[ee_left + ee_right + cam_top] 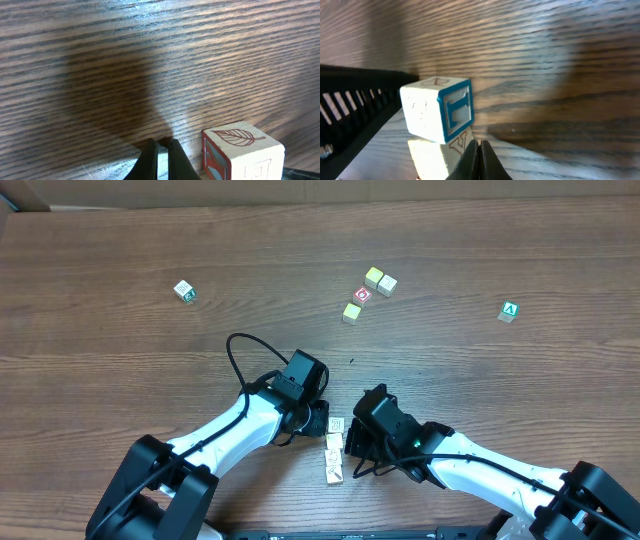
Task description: Flip 4 blocks
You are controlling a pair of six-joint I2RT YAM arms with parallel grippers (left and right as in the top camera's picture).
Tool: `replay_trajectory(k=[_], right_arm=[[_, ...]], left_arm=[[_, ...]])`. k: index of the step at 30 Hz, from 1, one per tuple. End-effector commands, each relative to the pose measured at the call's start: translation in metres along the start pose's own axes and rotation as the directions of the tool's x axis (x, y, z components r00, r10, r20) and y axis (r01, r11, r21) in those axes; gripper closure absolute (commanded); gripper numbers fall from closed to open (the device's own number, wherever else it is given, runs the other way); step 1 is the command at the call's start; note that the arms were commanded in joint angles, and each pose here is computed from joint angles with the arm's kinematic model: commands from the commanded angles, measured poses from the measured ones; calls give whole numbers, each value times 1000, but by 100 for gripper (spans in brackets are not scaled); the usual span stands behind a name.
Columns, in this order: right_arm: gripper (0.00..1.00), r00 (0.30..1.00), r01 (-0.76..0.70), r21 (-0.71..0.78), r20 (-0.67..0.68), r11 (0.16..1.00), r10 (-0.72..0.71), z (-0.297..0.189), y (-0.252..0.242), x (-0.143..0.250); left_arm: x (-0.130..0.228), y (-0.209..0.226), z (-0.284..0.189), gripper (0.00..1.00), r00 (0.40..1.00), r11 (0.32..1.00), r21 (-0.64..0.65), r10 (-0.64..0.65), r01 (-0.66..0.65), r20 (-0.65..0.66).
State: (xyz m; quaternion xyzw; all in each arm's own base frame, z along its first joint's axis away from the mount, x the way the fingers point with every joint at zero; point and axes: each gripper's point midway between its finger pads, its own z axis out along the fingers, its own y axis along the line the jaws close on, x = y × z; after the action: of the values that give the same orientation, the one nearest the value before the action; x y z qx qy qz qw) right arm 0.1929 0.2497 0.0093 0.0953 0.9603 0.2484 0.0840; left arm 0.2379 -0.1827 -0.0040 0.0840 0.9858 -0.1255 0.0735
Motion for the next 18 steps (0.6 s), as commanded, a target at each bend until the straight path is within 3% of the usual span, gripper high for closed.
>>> replay_trajectory(k=[1,18], right_arm=[[96,999,-28,26,42,999,27,1,-6,-6],[96,996,41,-34,84,999,-38,0,10,-16]], left_arm=[[25,14,12,96,996,999,-45,-25,21,-83],[25,14,12,96,996,999,-45,-25,21,-83]])
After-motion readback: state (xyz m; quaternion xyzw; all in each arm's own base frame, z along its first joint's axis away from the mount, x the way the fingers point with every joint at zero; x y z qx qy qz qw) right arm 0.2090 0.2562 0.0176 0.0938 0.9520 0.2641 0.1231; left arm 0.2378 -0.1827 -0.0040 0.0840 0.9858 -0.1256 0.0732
